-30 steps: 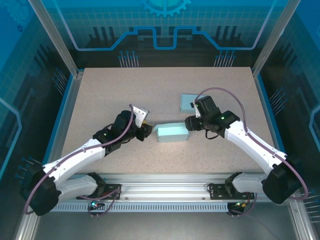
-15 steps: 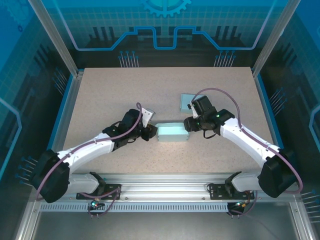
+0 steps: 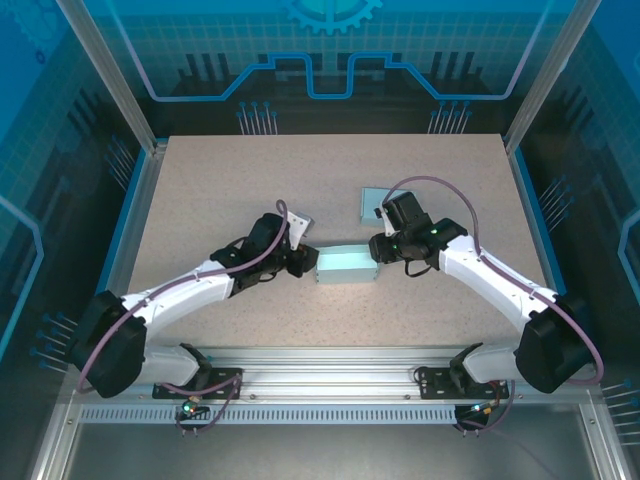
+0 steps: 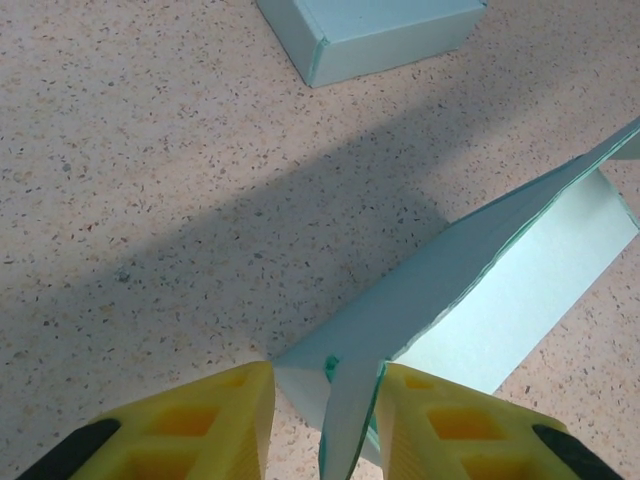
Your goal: Fold the paper box
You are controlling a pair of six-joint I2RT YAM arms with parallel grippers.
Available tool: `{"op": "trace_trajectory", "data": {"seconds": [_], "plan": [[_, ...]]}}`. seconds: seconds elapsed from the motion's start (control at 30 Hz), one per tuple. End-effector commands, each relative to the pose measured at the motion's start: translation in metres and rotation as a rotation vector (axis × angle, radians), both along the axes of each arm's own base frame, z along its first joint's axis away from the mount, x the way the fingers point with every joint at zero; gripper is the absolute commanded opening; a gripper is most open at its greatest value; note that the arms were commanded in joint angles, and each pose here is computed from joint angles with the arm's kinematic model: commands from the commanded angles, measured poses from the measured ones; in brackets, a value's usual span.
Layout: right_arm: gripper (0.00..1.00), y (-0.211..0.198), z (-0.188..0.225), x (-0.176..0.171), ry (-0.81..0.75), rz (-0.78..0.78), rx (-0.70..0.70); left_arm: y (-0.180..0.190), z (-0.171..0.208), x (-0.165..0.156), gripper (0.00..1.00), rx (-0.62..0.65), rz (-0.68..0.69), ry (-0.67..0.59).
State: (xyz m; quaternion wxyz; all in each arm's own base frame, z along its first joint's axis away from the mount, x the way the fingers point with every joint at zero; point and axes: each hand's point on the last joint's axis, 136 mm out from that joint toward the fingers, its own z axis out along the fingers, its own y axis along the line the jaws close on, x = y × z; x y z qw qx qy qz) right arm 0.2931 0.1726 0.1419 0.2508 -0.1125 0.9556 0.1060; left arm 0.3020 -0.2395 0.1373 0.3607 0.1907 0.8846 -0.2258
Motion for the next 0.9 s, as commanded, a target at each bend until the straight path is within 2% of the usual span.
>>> {"op": "trace_trajectory", "data": {"seconds": [0.0,0.07,0.4,0.53,0.67,0.87], "plan": [[0.36,0.001,-0.002,-0.007,0.013,-0.012,0.012,-0.009,0.011,0.007,0.26,-0.039,-0.009,0.007],[0.35,-0.002,-0.003,-0.008,0.017,-0.023,0.002,-0.009,0.010,0.006,0.20,-0.036,-0.006,0.017],[0.24,0.008,-0.004,-0.014,0.029,-0.025,0.047,-0.010,0.008,0.009,0.08,-0.048,0.027,0.054],[0.19,0.016,-0.003,-0.015,0.029,-0.025,0.058,-0.015,0.007,0.009,0.06,-0.063,0.026,0.062],[0.20,0.025,-0.001,-0.017,0.025,-0.010,0.061,-0.018,0.005,0.008,0.04,-0.063,0.028,0.062],[0.32,-0.006,-0.005,-0.016,0.020,-0.107,-0.094,-0.013,0.008,0.008,0.04,-0.023,0.018,0.025]]}}
